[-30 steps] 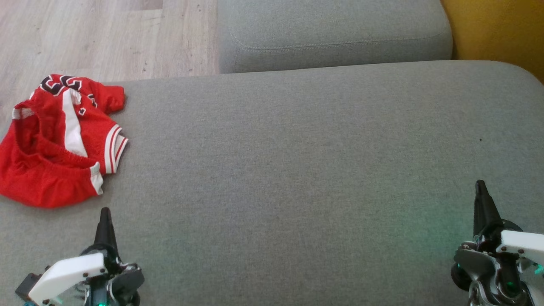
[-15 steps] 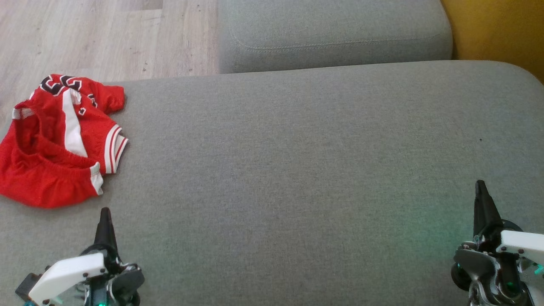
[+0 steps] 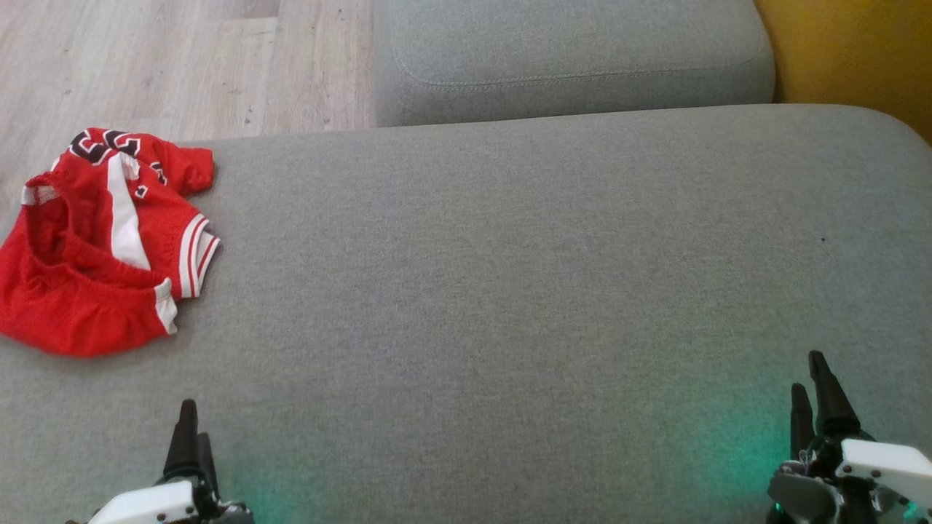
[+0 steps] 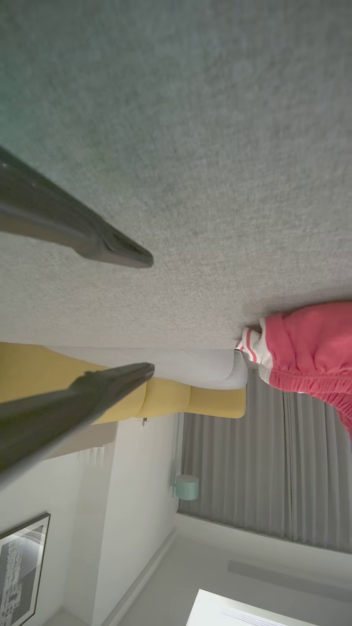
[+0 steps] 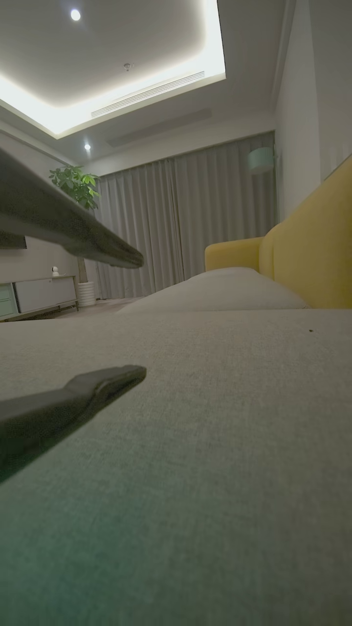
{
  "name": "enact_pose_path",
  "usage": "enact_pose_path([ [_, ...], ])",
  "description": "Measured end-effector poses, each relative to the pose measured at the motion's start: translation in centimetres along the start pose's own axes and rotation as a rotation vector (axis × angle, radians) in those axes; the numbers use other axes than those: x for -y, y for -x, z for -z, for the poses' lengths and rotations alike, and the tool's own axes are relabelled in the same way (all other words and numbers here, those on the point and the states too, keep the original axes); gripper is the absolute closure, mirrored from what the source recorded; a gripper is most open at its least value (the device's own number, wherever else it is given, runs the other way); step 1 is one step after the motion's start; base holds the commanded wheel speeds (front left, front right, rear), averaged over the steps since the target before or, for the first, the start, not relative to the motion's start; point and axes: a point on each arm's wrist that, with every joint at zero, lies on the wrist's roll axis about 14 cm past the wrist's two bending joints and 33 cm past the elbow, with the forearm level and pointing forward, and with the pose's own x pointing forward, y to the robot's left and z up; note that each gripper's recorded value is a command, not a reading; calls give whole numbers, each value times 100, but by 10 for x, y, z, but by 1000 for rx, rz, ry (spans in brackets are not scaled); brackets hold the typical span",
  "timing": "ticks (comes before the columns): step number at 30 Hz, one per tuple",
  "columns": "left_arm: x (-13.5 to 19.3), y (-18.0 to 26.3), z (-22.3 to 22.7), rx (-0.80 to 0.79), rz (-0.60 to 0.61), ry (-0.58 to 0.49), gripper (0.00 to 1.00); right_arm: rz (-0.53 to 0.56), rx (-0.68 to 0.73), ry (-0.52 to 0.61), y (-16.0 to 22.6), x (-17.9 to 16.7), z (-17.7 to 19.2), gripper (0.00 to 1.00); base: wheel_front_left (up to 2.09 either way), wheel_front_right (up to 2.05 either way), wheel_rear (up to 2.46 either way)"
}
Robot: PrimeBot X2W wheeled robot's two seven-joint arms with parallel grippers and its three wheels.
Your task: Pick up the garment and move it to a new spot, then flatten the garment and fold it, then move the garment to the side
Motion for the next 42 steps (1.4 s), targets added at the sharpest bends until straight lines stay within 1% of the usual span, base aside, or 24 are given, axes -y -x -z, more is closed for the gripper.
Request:
enact_pose_path([
  [9, 11, -1, 5, -2, 32, -21, 0, -11, 3, 38, -1, -4, 3, 0, 0, 0, 0],
  [14, 15, -1, 5, 4, 45, -65, 0, -29, 9, 101, -1, -11, 2, 0, 0, 0, 0],
  [22, 28, -2, 7, 9, 66, -185, 0, -67, 13, 245, -3, -24, 5, 0, 0, 0, 0],
  [28, 36, -1, 18, -10, 94, -320, 0, -82, 3, 340, -2, -28, 10, 0, 0, 0, 0],
  [36, 35, 1, 29, -30, 97, -457, 0, -87, 1, 461, 2, -28, 15, 0, 0, 0, 0],
  [42, 33, 3, 29, -16, 85, -553, 0, -100, -9, 559, 2, -30, 22, 0, 0, 0, 0],
])
